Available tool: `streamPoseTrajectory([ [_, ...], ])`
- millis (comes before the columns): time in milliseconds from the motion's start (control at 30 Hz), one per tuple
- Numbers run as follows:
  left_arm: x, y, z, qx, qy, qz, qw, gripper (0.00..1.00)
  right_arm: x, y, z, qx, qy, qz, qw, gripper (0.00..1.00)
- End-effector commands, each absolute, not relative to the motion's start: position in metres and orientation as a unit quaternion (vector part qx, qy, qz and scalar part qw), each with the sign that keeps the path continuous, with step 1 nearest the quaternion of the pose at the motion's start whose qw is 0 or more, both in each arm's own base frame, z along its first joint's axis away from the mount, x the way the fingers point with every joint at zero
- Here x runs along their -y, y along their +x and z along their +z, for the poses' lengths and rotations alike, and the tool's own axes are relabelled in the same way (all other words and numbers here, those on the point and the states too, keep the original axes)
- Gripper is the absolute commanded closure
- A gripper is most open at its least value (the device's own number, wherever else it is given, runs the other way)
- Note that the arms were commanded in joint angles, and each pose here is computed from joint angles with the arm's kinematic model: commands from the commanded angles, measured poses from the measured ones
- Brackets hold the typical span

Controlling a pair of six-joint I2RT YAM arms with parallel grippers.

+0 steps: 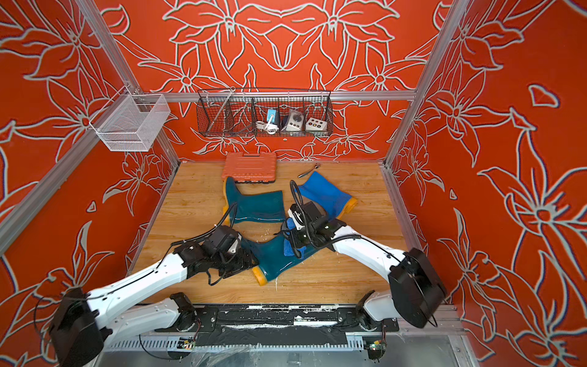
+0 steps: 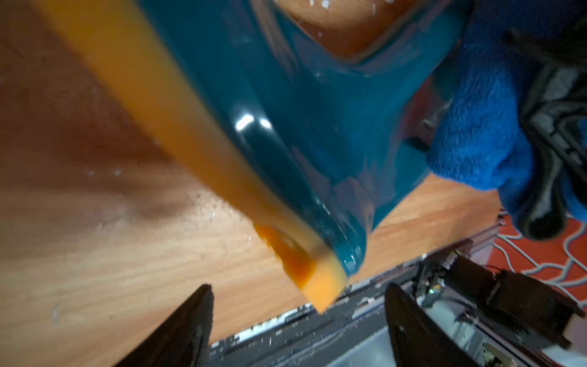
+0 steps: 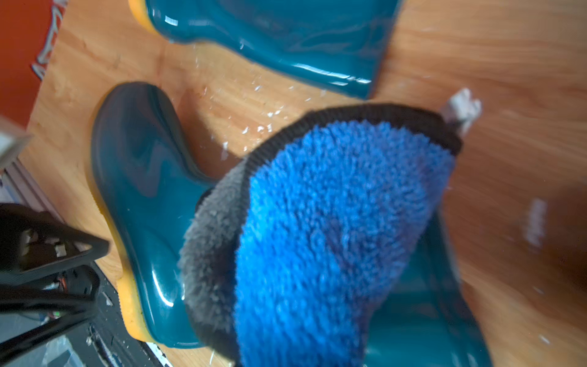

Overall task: Wipe the rubber boots with a cloth
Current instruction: Wipe the dirt off the rubber boot.

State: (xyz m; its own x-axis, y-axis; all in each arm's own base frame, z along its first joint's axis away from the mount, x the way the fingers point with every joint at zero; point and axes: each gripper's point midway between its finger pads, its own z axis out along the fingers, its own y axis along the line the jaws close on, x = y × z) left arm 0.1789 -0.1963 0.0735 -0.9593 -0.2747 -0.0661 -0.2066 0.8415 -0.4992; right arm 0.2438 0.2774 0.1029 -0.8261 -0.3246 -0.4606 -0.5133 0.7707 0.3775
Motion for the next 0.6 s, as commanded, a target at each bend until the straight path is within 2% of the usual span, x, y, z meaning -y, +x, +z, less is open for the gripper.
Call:
streamPoseTrajectory([
  [0, 0.209, 0.196, 0.055, -0.957, -0.134, -0.249, 0.070, 0.21, -0.283, 0.237, 0.091, -0.924, -0.255, 0.246, 0.146, 1.00],
  [67, 0.208, 0.198, 0.047, -0.968, -0.108, -0.217, 0.058, 0.27, -0.283, 0.238, 0.085, -0.925, -0.258, 0.241, 0.143, 1.00],
  [100, 0.205, 0.198, 0.045, -0.973, -0.094, -0.202, 0.053, 0.34, -0.281, 0.238, 0.083, -0.926, -0.257, 0.238, 0.144, 1.00],
  [200, 0.199, 0.195, 0.047, -0.976, -0.067, -0.201, 0.043, 0.66, -0.275, 0.230, 0.076, -0.928, -0.250, 0.239, 0.138, 1.00],
  [300, 0.195, 0.192, 0.053, -0.975, -0.027, -0.215, 0.038, 0.88, -0.272, 0.213, 0.070, -0.926, -0.246, 0.257, 0.124, 1.00],
  [400, 0.196, 0.192, 0.059, -0.975, 0.033, -0.217, 0.042, 0.98, -0.295, 0.193, 0.086, -0.905, -0.291, 0.279, 0.135, 1.00],
  [567, 0.207, 0.198, 0.068, -0.969, 0.084, -0.227, 0.038, 1.00, -0.373, 0.163, 0.119, -0.849, -0.357, 0.365, 0.140, 1.00],
])
